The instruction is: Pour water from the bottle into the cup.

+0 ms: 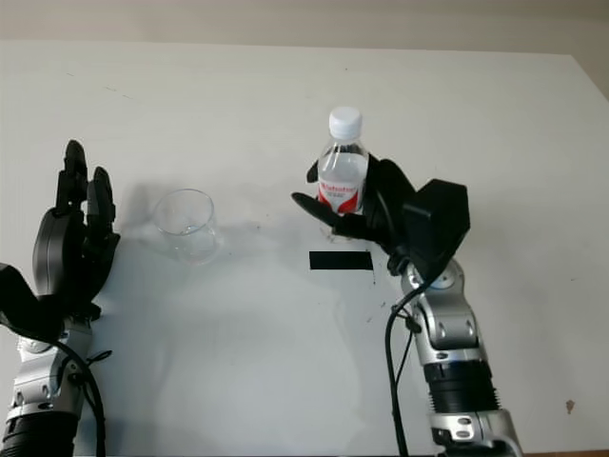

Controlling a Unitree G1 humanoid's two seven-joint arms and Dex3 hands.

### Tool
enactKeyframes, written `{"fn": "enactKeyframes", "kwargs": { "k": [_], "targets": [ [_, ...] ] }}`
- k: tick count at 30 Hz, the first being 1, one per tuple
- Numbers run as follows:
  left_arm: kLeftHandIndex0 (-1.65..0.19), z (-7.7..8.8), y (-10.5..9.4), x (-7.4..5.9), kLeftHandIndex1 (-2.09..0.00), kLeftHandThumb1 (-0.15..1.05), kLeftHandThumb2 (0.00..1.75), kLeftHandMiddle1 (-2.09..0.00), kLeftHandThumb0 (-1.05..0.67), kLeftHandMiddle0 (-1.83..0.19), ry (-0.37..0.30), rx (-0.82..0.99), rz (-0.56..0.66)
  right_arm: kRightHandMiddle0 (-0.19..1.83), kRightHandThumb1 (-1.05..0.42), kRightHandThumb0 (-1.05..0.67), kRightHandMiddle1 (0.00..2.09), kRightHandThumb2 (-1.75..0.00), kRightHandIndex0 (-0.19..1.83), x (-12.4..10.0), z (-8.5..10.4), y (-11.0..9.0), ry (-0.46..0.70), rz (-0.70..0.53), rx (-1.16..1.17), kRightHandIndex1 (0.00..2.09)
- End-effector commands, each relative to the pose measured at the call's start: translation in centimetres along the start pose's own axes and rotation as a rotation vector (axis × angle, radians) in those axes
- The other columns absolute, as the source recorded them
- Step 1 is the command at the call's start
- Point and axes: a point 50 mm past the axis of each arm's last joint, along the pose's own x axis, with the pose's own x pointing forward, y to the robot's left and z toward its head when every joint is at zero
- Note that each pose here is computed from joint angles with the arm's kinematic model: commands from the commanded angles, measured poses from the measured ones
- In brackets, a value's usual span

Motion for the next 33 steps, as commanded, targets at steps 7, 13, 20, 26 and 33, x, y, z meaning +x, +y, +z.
{"fn": "enactKeyframes", "kwargs": {
  "k": [7,13,20,26,33],
  "targets": [
    [0.19,0.3,0.8,0.1,0.00,1.05,0.53,0.00,-0.75,0.19,-0.015,0.004,0.005,0.77,-1.05,-0.46,2.09,-0.49,1.23,-0.8,-1.2,0.9,0.051,-0.024,0.053,2.09],
    [0.19,0.4,0.9,0.1,0.00,1.05,0.53,0.00,-0.75,0.19,-0.021,0.010,-0.001,0.69,-1.05,-0.47,2.09,-0.50,1.17,-1.1,-2.3,0.8,0.090,-0.031,0.055,2.09],
    [0.19,0.5,0.9,0.0,0.00,1.05,0.52,-0.01,-0.74,0.19,-0.024,0.003,0.004,0.65,-1.05,-0.46,2.09,-0.50,1.11,-1.6,-2.9,0.9,0.089,-0.034,0.007,2.09],
    [0.19,0.5,1.1,0.0,0.00,1.05,0.53,-0.01,-0.73,0.19,-0.024,0.003,0.000,0.69,-1.05,-0.48,2.09,-0.50,1.14,-1.8,-3.9,0.8,0.072,-0.051,-0.026,2.09],
    [0.19,0.5,1.2,0.0,0.00,1.05,0.53,0.00,-0.74,0.19,-0.021,0.010,-0.005,0.70,-1.05,-0.52,2.09,-0.44,1.08,-2.3,-4.7,0.6,0.082,-0.030,0.022,2.09]
  ]
}}
